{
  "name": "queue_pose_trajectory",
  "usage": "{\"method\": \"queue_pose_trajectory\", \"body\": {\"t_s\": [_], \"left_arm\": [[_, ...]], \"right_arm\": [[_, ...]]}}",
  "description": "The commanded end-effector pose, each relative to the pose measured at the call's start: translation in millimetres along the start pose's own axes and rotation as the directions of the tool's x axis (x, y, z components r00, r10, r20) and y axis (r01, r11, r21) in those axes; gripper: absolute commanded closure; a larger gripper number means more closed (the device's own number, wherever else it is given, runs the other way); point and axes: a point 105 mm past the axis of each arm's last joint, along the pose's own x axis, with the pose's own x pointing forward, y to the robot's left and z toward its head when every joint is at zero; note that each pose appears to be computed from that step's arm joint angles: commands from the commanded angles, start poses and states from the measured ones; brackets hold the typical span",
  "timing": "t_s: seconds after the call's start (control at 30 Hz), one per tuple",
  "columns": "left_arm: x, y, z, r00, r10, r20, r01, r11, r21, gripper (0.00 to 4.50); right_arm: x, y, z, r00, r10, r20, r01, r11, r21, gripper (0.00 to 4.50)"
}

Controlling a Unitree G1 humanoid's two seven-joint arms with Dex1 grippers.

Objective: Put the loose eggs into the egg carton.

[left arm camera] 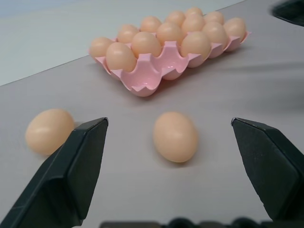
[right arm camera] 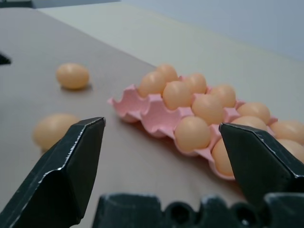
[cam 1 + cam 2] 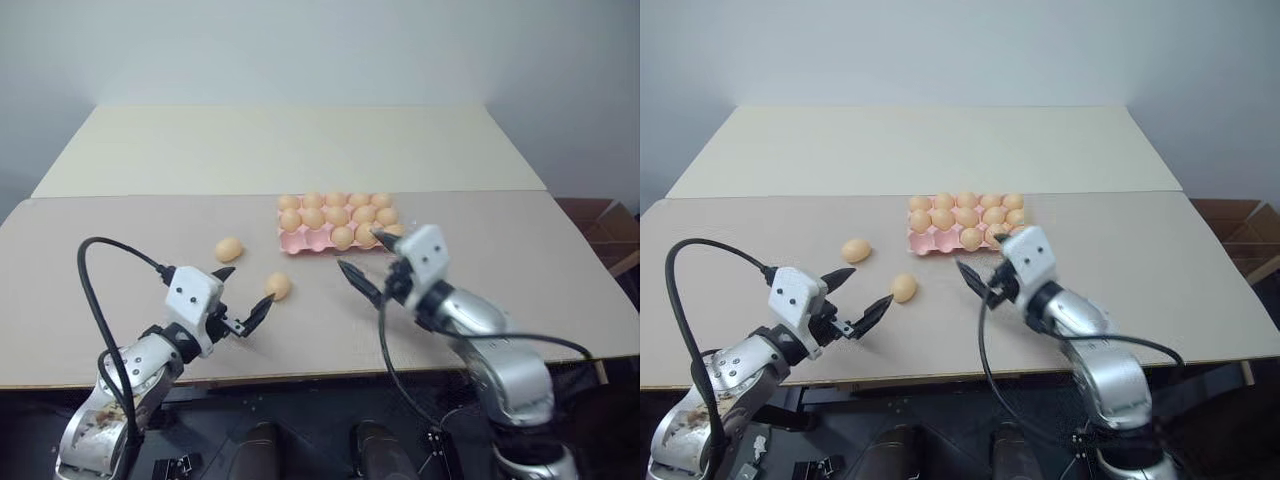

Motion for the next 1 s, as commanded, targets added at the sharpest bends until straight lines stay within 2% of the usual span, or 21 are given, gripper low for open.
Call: {"method": "queue_pose_trajectory", "body": {"t_s": [0.03,0.17,0.3,0.53,0.9,1.0], "left_arm": [[-2.8,-0.9,8.2,0.998,0.043,0.040,-0.044,0.999,0.014,0.00],[0.0,-7.9,3.9,0.999,0.036,0.022,-0.036,0.999,-0.005,0.00],[8.8,-11.2,-5.5,0.998,0.044,-0.037,-0.046,0.997,-0.056,0.00],[44.0,-14.0,-16.6,0.988,0.045,-0.148,-0.061,0.992,-0.106,0.00],[74.3,-24.2,-25.6,0.978,-0.034,-0.206,0.018,0.997,-0.080,0.00],[73.9,-24.7,-25.2,0.979,-0.037,-0.201,0.020,0.996,-0.085,0.66]], "right_arm": [[-25.2,3.3,13.4,0.997,0.023,0.069,-0.024,1.000,0.013,0.05],[-47.0,11.1,-4.9,0.998,0.060,-0.017,-0.059,0.996,0.074,0.05],[-59.5,17.9,-16.3,0.995,0.064,-0.078,-0.059,0.996,0.069,0.05],[-56.4,19.0,-15.3,0.995,0.058,-0.077,-0.053,0.996,0.069,0.05],[-57.8,25.9,-12.7,0.996,0.057,-0.071,-0.053,0.997,0.065,0.05],[-58.2,25.4,-13.2,0.996,0.049,-0.074,-0.045,0.997,0.062,0.00]]}}
